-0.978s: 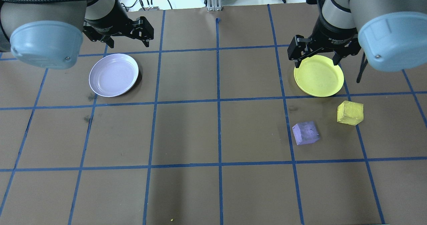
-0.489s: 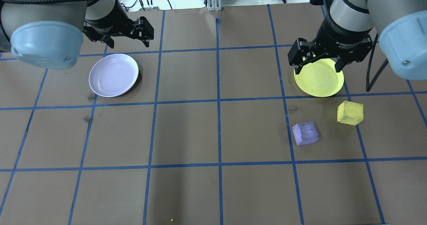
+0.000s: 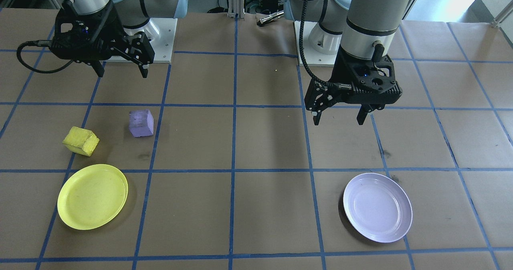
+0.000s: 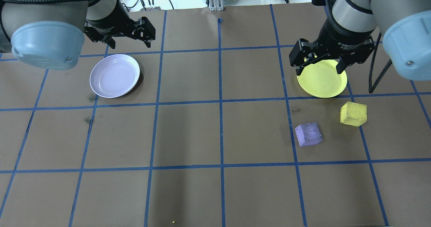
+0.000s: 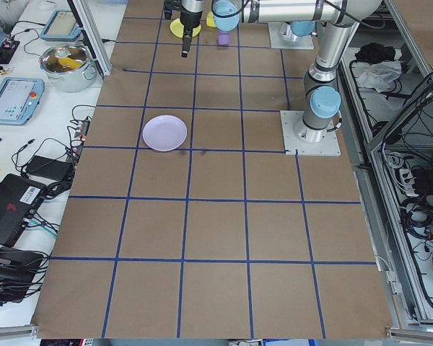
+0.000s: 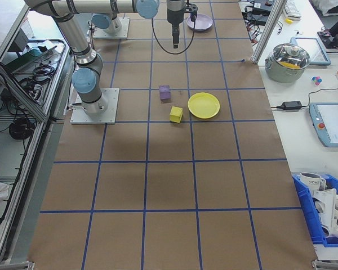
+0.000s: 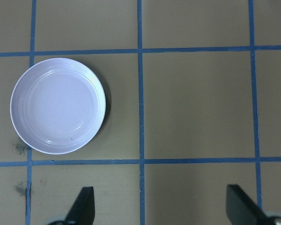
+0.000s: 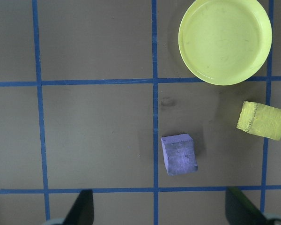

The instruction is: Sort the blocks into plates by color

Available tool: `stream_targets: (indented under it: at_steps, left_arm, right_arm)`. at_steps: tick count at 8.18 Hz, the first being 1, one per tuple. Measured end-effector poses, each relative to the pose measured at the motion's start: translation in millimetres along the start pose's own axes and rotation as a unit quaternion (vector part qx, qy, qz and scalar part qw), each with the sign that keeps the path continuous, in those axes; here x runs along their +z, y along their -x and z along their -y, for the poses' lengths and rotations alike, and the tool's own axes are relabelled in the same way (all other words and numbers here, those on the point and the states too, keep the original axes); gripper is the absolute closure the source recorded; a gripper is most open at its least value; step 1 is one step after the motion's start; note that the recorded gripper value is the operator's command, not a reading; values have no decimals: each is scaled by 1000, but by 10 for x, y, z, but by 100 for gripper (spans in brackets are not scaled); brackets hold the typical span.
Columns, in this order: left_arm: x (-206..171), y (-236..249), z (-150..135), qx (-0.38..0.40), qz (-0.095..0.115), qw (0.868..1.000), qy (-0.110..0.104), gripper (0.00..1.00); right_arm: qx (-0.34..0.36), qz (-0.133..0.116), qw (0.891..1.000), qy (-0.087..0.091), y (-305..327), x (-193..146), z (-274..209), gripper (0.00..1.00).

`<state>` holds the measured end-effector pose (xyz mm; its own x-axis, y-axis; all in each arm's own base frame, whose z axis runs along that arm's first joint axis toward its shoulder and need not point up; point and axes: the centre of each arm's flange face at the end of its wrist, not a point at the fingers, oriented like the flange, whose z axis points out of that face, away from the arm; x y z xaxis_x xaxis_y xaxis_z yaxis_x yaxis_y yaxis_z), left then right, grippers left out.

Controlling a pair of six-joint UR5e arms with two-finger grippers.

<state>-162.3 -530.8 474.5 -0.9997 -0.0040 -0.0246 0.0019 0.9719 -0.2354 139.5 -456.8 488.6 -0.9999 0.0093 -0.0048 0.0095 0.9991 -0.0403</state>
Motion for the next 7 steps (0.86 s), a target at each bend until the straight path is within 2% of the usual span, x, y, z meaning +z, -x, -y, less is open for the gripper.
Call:
stream_targets:
  at_steps: [7]
  left_arm:
    - [-23,-1,7,3,-1,1000,-2,0]
  right_arm:
    - [-3,-3,1000,-9,-9,-9,24,0]
